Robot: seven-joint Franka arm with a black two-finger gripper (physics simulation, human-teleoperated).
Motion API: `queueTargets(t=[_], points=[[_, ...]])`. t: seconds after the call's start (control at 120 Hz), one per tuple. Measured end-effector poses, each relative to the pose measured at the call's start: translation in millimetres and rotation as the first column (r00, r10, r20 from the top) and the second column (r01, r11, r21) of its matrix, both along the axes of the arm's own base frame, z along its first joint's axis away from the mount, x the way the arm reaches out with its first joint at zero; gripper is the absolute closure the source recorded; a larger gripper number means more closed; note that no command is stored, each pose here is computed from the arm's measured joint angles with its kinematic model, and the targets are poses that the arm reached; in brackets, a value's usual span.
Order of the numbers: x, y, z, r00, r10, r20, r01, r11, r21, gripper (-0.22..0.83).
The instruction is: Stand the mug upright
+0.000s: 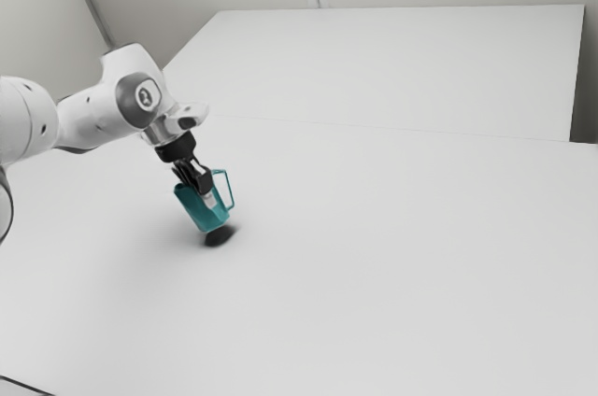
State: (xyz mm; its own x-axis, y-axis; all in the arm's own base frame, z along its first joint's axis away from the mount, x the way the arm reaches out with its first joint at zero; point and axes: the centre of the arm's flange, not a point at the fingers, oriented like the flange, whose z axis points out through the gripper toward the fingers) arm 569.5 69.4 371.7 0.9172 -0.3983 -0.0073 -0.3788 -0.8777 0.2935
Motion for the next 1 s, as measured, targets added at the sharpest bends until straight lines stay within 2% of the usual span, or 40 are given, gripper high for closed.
queueTargets(t=[0.183,0.425,0.633,0.925,1.0], points=[[4.2,-48.9,-2.7,0.998,-0.002,0.069,-0.009,0.986,0.166,0.79],[15.0,-97.7,-4.5,0.989,0.054,0.140,-0.088,0.963,0.253,0.79],[19.8,-114.8,-23.7,0.978,0.147,0.145,-0.182,0.945,0.272,0.79],[21.1,-129.2,-50.3,0.967,0.212,0.144,-0.249,0.908,0.338,0.79],[21.2,-128.8,-51.0,0.960,0.237,0.147,-0.274,0.900,0.340,0.63]])
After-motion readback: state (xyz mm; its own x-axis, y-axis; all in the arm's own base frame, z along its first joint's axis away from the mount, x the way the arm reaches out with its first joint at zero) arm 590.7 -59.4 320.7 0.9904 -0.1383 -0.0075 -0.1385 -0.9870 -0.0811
